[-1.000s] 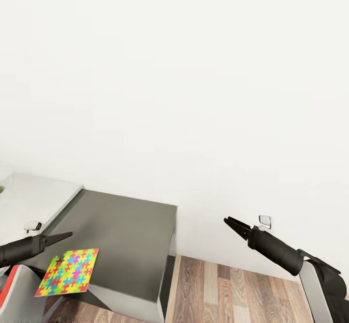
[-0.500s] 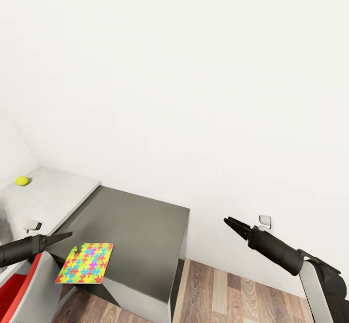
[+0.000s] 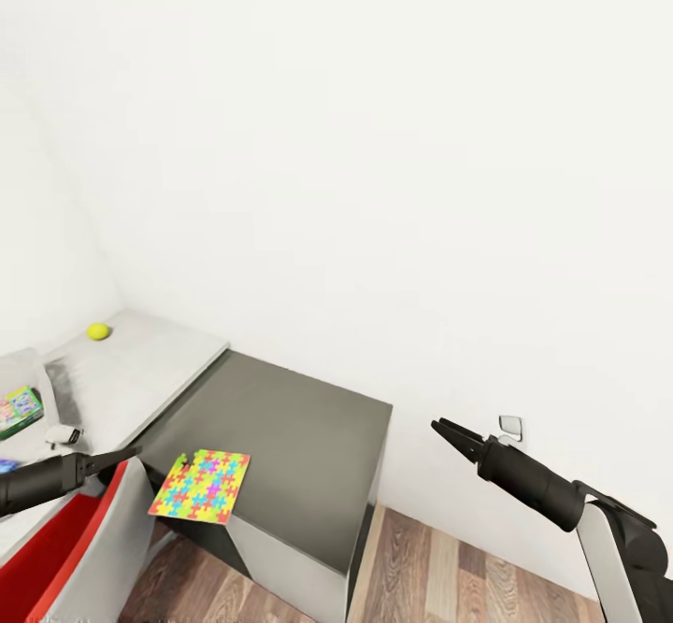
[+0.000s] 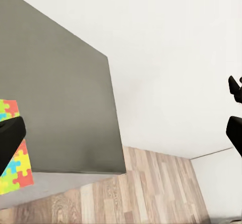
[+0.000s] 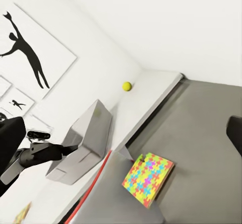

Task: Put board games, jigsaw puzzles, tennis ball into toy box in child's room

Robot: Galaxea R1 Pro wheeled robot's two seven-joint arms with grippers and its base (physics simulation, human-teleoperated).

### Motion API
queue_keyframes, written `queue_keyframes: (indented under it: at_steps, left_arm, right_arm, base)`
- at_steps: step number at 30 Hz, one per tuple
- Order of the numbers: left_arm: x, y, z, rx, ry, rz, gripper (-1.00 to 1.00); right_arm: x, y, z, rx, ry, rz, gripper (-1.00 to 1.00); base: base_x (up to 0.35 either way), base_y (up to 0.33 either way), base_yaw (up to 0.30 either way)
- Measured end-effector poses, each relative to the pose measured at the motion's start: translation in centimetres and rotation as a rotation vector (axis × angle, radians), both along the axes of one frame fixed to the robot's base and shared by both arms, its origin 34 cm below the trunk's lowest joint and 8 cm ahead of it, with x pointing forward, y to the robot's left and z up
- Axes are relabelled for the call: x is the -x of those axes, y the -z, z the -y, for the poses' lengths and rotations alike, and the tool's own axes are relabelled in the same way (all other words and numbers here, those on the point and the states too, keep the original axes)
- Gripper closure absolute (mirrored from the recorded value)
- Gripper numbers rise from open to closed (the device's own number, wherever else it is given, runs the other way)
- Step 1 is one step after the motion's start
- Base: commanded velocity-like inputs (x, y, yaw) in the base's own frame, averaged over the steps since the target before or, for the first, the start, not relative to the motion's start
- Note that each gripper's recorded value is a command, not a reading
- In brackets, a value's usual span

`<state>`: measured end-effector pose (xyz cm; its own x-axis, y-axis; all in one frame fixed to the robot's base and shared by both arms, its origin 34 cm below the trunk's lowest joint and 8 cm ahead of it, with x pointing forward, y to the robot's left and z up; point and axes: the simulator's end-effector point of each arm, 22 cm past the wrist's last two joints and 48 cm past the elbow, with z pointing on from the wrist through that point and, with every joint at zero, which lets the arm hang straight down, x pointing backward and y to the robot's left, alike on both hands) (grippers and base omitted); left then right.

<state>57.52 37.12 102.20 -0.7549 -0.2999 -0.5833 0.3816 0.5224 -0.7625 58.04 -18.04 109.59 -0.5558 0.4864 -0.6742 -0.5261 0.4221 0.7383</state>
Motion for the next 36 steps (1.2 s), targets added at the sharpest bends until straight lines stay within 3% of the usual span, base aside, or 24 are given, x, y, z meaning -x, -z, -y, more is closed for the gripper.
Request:
queue_keyframes:
  at_steps: [27,36]
  left_arm:
    - [0.1,-1.3,-0.1,0.0,-0.003,0.028,-1.0]
    - [0.1,-1.7,-0.1,0.0,-0.004,0.035,-1.0]
  right_arm:
    - [0.3,-1.2,0.0,0.001,0.0,0.026,-1.0]
    - [0.3,-1.6,0.0,0.002,0.001,0.034,-1.0]
  base:
    - [-0.001,0.0,0.242]
    - [-0.143,0.0,0.244]
